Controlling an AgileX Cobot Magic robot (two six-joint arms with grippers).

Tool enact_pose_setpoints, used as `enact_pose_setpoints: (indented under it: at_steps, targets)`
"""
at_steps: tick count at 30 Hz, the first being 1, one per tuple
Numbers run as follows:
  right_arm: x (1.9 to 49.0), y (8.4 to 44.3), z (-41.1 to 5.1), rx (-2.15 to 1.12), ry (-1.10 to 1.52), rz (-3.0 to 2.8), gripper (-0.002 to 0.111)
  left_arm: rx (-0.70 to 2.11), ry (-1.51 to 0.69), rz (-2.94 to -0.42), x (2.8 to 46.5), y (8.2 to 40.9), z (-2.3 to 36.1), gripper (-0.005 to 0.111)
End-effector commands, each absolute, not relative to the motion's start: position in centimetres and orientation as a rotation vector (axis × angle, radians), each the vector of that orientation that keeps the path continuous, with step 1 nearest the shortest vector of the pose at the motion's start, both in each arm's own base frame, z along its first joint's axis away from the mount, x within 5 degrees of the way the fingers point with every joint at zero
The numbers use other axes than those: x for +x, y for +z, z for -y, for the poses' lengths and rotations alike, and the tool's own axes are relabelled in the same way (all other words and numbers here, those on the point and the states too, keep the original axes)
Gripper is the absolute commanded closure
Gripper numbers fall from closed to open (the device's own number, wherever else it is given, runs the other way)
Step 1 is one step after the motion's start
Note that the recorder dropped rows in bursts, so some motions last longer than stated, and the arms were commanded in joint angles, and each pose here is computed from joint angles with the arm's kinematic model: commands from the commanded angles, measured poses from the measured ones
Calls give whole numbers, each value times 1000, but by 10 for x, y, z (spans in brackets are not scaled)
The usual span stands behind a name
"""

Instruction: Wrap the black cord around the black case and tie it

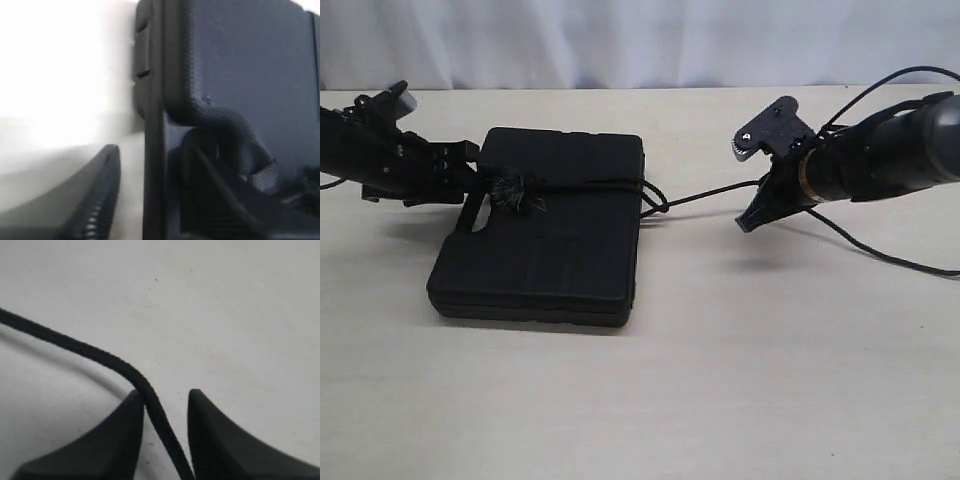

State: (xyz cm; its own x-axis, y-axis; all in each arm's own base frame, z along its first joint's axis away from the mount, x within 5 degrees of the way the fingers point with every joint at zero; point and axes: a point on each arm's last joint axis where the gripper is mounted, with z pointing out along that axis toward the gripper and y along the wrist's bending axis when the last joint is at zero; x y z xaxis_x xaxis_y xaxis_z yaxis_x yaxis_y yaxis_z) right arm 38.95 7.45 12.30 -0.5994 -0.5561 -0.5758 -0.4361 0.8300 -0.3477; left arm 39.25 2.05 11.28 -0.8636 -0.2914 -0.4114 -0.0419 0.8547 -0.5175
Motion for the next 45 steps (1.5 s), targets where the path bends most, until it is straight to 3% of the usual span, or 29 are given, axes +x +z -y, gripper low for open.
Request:
enact_pose_setpoints:
  at_steps: [1, 4, 6, 9, 10, 12, 15, 17, 22, 26, 28, 40, 45]
  targets:
    - [387, 142, -76, -549, -199, -2306, 48, -218, -768, -2472, 398, 135, -18, 54]
    - [380, 176, -80, -386, -152, -2280, 43, -51, -785, -2436, 397, 179, -13, 55]
    - [369, 207, -81, -355, -173, -2260, 48, 14, -694, -2430, 385, 216, -15, 75]
    - [351, 234, -81, -486, -297, -2313, 65, 87, -578, -2440, 369, 247, -17, 104]
    - [337, 246, -79, -577, -339, -2432, 81, 127, -526, -2467, 355, 263, -17, 107]
    - [312, 256, -73, -696, -304, -2757, 103, 178, -436, -2578, 329, 282, -19, 107]
    - [291, 269, -50, -396, -382, -2973, 104, 129, -111, -2780, 290, 290, -26, 107]
    - [272, 282, -41, -256, -305, -2871, 104, 64, 55, -2701, 261, 298, -20, 107]
    - [198, 309, -30, -216, -84, -2303, 104, 288, -16, -2197, 175, 328, 24, 107]
    - [151, 294, -33, -238, 112, -1784, 104, 274, -59, -1895, 142, 313, 26, 107]
    - [127, 269, -32, -253, 163, -1638, 104, 278, -56, -1928, 138, 291, 25, 107]
    - [83, 207, -25, -272, 184, -1623, 104, 324, -3, -1924, 127, 274, 22, 107]
    - [64, 196, -13, -231, 121, -1692, 104, 302, -4, -1751, 93, 229, 16, 107]
